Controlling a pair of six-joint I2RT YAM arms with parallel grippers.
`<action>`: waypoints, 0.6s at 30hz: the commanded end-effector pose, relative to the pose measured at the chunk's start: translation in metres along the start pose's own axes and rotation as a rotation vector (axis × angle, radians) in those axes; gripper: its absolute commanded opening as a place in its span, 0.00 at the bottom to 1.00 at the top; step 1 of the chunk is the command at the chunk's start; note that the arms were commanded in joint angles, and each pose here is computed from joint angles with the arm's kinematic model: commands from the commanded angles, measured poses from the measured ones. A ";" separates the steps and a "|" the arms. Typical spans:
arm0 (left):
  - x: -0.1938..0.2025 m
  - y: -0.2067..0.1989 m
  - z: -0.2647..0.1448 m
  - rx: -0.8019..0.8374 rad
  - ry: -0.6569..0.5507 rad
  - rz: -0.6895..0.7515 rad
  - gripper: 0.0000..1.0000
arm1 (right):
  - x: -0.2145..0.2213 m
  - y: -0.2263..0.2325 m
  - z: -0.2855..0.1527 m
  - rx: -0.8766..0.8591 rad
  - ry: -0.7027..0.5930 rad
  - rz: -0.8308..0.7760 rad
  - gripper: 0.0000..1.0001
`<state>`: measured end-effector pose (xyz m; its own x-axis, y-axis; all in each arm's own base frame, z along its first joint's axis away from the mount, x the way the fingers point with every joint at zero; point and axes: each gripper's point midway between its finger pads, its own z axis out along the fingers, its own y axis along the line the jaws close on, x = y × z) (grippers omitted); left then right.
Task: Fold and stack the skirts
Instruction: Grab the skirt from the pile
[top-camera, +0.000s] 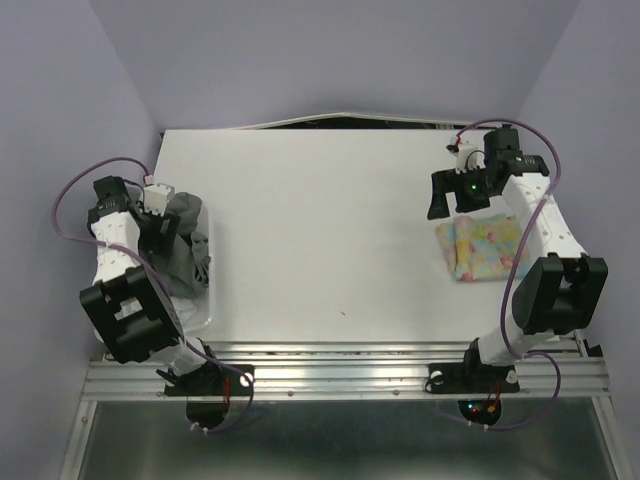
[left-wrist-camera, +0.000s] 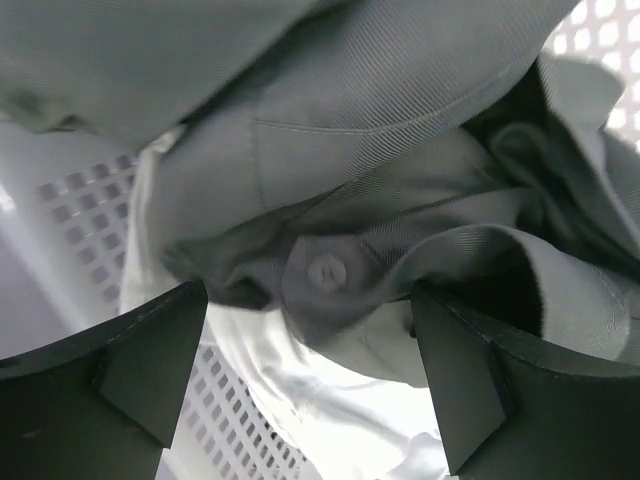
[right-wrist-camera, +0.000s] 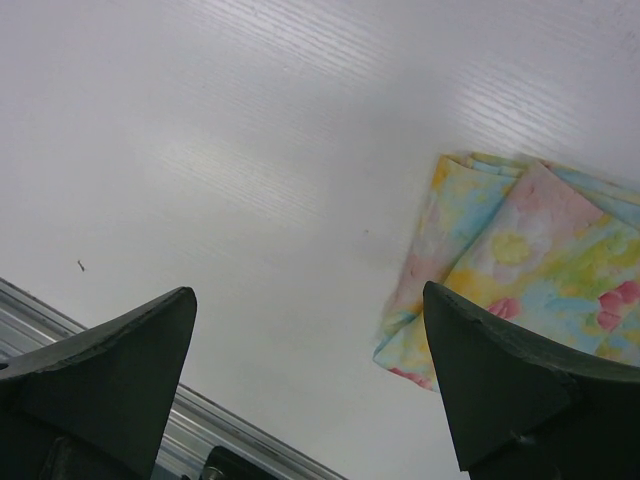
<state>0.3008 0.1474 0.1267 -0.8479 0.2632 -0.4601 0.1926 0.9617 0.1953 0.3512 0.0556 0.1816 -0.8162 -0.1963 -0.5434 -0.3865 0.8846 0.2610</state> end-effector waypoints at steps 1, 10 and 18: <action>0.009 0.004 0.017 0.023 0.029 0.137 0.94 | 0.010 0.000 0.001 0.003 0.030 0.029 1.00; -0.010 0.010 0.034 0.074 0.014 0.131 0.31 | 0.006 -0.002 -0.002 0.016 0.026 0.035 1.00; -0.117 0.022 -0.127 -0.030 -0.371 0.169 0.00 | -0.010 0.014 -0.011 -0.049 -0.046 0.015 0.99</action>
<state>0.3277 0.1486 0.1478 -0.8042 0.3662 -0.4682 0.3237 0.9305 0.1717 0.3465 0.0566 0.1772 -0.8364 -0.1825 -0.5169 -0.3673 0.8865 0.2814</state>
